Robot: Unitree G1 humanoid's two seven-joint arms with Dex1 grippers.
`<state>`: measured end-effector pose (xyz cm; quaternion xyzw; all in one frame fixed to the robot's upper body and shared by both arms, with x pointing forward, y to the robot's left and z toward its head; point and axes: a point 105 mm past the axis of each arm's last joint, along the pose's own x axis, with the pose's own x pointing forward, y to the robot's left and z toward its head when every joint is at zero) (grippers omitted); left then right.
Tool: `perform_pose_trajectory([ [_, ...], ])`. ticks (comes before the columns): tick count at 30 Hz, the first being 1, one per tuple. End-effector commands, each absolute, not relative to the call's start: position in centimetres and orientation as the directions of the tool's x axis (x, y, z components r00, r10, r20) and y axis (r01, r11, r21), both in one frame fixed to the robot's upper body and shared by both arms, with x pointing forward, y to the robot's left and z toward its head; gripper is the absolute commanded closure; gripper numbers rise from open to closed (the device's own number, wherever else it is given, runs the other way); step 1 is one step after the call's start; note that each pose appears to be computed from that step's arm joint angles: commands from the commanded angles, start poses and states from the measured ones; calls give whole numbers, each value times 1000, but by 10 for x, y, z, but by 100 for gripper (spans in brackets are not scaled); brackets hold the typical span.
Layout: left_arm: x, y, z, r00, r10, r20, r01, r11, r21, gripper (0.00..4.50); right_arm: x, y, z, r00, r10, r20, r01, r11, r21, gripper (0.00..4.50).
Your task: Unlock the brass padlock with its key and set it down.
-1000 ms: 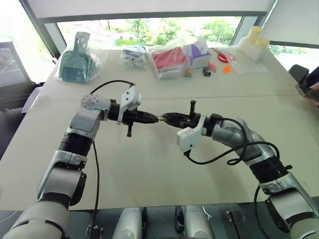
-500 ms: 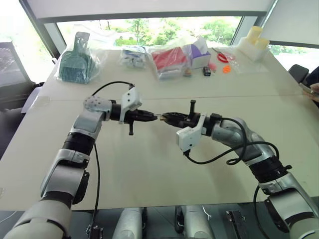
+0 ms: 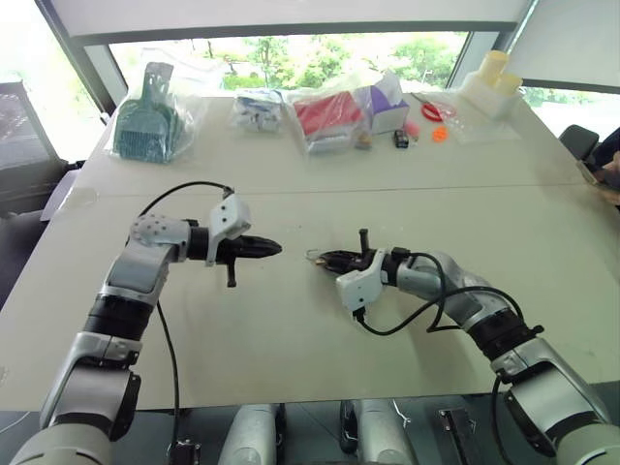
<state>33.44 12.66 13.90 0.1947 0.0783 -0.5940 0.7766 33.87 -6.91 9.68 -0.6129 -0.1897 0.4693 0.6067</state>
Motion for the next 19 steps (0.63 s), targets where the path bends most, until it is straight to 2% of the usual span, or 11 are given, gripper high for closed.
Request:
perform_pose_trajectory([
  [1,329,128,159,305,-900,-310,940,232,250,450,332,-65,105,462,828,-317,-325,-175,-929,272],
  [6,322,131,163,319,-903,-287,941,267,206,450,325,-77,114,465,816,-344,-407,-148,-901,11],
  [15,314,132,160,320,-896,-307,943,269,198,450,311,-111,134,438,785,-439,-721,15,-693,4],
  [19,308,135,159,315,-894,-317,945,266,189,450,306,-121,149,429,799,-422,-822,152,-549,4],
])
